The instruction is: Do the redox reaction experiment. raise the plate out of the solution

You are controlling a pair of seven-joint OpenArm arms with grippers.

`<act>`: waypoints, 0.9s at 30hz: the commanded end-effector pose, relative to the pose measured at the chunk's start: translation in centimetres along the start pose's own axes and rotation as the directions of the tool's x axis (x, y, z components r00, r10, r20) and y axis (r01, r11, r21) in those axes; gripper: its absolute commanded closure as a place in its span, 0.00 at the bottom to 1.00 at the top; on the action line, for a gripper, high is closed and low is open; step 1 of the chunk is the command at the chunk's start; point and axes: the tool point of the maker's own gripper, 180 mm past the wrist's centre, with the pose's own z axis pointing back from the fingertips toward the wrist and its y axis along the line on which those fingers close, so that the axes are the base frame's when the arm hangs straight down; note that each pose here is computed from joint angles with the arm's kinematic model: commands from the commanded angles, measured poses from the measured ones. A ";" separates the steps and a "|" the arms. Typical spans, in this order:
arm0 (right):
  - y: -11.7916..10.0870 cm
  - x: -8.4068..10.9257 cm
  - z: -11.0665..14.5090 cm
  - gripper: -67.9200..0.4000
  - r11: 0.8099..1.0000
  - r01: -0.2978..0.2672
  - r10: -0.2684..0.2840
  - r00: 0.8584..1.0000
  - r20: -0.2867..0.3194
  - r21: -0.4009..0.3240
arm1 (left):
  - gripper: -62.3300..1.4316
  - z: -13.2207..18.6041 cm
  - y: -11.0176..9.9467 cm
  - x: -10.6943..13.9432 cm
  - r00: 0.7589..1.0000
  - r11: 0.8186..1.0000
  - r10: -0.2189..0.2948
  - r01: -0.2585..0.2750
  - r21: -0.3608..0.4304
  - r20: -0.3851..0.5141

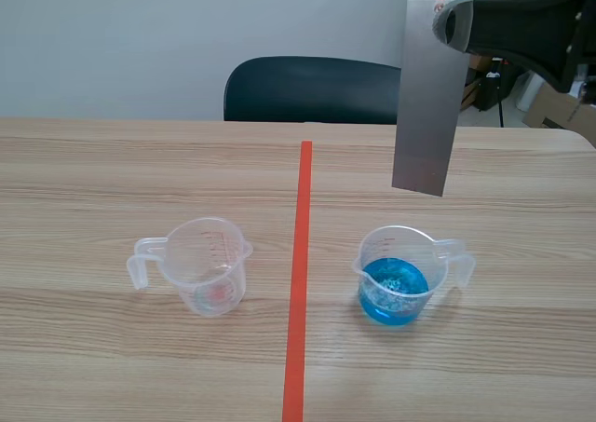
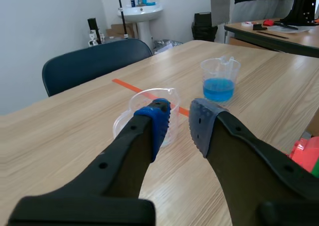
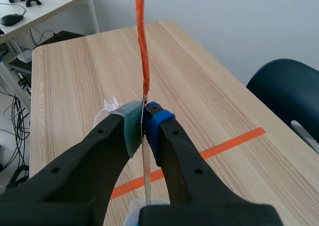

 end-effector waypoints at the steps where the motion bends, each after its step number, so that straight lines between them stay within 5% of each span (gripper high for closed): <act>1: 0.1 1.6 0.1 0.99 1.000 -0.026 0.026 0.999 0.036 0.012 | 0.89 -0.7 0.9 1.8 0.996 0.999 -0.044 0.045 -0.018 0.072; 6: 0.1 1.6 0.1 0.99 1.000 -0.026 0.026 0.999 0.036 0.012 | 0.94 -2.9 2.6 2.4 0.992 0.985 -0.123 0.124 -0.120 0.020; 10: 0.1 1.7 0.1 0.99 1.000 -0.026 0.025 0.999 0.042 0.012 | 0.94 -6.2 3.6 2.0 0.992 0.970 -0.113 0.097 -0.224 -0.063; 17: 0.1 1.9 0.1 0.99 1.000 -0.026 0.026 0.998 0.051 0.012 | 0.94 -12.0 4.2 2.6 0.967 0.919 -0.234 0.186 -0.348 -0.101; 27: 0.1 1.9 0.1 0.99 1.000 -0.026 0.026 0.998 0.052 0.012 | 0.94 -17.3 1.1 1.6 0.980 0.876 -0.194 0.156 -0.457 -0.036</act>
